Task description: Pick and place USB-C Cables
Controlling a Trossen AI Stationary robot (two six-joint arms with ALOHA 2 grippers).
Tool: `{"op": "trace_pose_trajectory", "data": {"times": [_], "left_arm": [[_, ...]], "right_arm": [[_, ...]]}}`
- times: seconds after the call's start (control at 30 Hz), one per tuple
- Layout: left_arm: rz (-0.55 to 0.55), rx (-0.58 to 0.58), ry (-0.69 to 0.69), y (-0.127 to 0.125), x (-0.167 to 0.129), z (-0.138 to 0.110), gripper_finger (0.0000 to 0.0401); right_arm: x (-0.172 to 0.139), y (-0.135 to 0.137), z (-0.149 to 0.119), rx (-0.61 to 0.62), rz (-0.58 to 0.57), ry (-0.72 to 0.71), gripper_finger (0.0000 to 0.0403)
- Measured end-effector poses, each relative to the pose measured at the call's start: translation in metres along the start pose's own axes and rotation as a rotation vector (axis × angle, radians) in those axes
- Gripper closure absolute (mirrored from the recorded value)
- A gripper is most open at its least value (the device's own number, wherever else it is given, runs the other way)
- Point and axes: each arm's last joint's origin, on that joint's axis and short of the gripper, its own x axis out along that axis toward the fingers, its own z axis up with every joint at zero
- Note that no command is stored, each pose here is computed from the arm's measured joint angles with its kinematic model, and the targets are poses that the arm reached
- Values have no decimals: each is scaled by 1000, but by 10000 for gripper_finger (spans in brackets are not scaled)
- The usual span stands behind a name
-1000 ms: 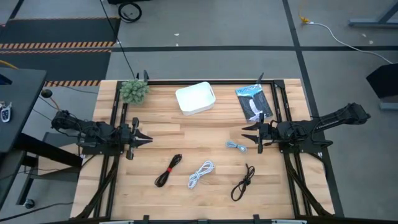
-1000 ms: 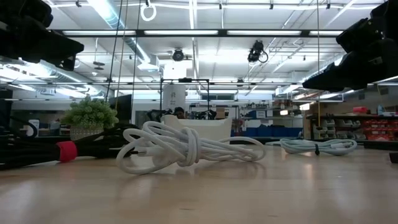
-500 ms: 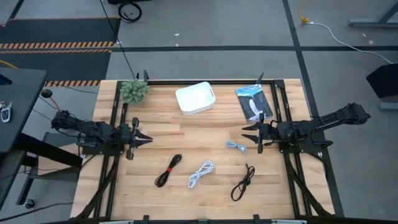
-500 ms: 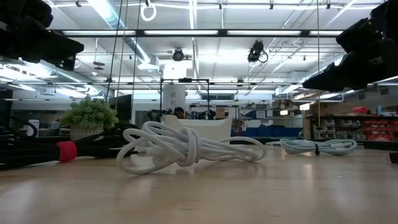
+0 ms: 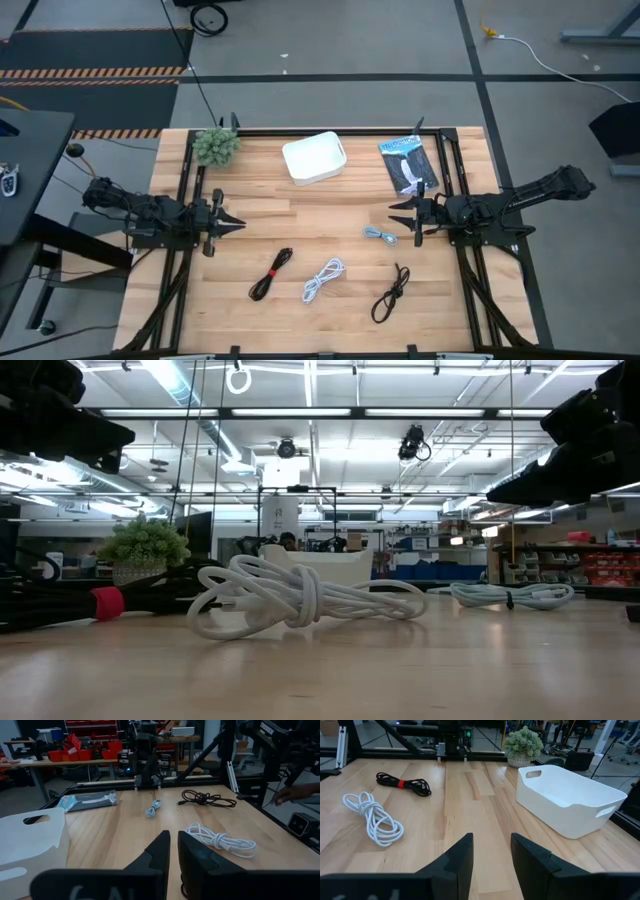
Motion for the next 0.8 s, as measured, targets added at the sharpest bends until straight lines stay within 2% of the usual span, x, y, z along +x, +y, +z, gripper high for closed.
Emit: {"op": "trace_pose_trajectory", "data": {"times": [0.57,0.67,0.8], "left_arm": [[0,0,0,0,0,0,358],[0,0,1,0,0,0,358],[0,0,1,0,0,0,358]], "right_arm": [[0,0,1,6,0,-12,265],[0,0,5,49,1,-48,265],[-1,0,13,183,8,-127,265]]}}
